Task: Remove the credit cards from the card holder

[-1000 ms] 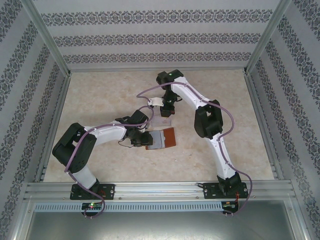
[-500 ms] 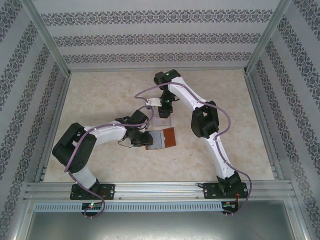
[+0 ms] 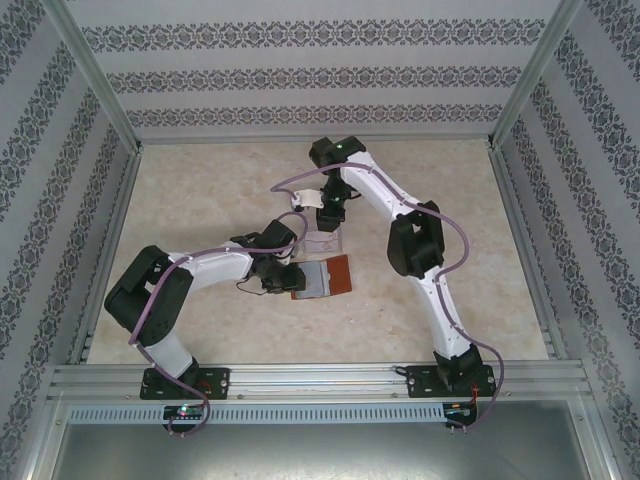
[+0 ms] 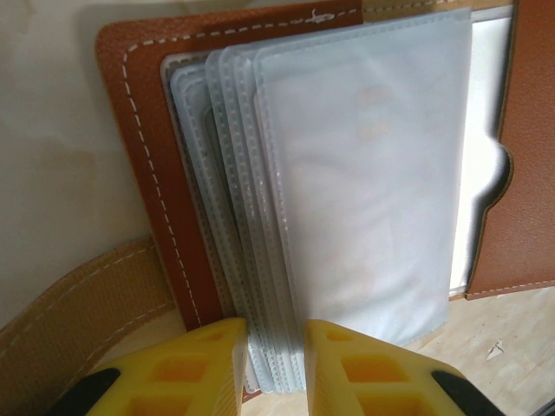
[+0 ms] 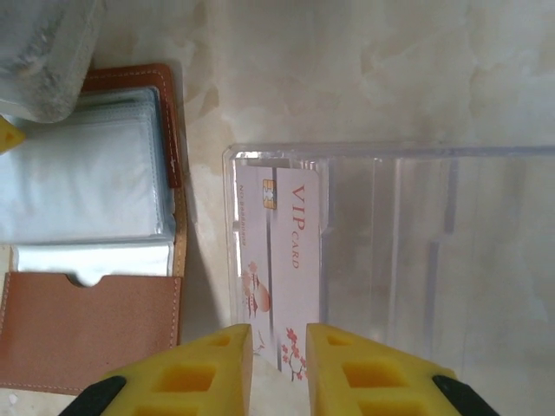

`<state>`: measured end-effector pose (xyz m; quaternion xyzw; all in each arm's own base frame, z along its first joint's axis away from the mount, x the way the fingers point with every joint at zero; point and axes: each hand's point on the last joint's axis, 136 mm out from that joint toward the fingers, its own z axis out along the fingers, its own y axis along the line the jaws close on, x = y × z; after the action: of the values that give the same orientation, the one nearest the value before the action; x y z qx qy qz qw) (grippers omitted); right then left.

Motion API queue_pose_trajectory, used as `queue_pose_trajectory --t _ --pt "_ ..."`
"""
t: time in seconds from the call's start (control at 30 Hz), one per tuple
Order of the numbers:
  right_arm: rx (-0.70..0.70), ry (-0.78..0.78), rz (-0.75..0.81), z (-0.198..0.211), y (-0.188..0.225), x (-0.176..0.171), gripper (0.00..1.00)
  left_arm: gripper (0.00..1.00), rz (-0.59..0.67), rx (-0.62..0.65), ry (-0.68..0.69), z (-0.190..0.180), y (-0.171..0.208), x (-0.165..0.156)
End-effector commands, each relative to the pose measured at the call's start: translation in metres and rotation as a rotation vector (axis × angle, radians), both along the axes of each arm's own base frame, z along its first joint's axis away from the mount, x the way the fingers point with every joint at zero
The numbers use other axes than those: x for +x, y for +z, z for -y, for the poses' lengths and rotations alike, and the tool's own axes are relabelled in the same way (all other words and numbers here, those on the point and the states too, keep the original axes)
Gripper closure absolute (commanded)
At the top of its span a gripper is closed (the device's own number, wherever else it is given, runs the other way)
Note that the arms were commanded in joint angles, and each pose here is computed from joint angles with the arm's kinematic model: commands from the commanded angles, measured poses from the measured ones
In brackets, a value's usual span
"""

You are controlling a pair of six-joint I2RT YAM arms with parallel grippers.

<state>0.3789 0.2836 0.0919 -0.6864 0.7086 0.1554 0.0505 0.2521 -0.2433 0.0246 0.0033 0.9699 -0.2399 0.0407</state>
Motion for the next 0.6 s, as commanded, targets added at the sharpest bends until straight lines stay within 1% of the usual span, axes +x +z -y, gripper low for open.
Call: queue_pose_trajectory --t 0.0,0.1,0.23,0.37,0.5,0.57 --pt "0.118 -0.152 0.092 -0.010 0.033 0.015 0.77 0.76 -0.026 0.039 0.016 -0.012 -0.004 -0.004" --pt "0.186 -0.293 0.137 -0.012 0.041 0.020 0.76 0.76 -0.013 0.034 0.016 -0.010 -0.001 -0.001" --pt "0.239 -0.568 0.141 -0.003 0.049 0.027 0.75 0.78 0.002 0.032 0.021 -0.010 -0.001 0.002" --pt "0.245 -0.824 0.090 0.011 0.047 0.021 0.74 0.78 0.016 0.027 0.026 -0.011 0.002 0.004" --pt "0.264 -1.035 0.018 0.022 0.045 0.008 0.80 0.79 0.042 0.017 0.030 -0.010 0.013 0.007" --pt "0.275 -1.113 -0.022 0.024 0.044 -0.002 0.82 0.79 0.061 0.012 0.033 -0.011 0.021 0.010"
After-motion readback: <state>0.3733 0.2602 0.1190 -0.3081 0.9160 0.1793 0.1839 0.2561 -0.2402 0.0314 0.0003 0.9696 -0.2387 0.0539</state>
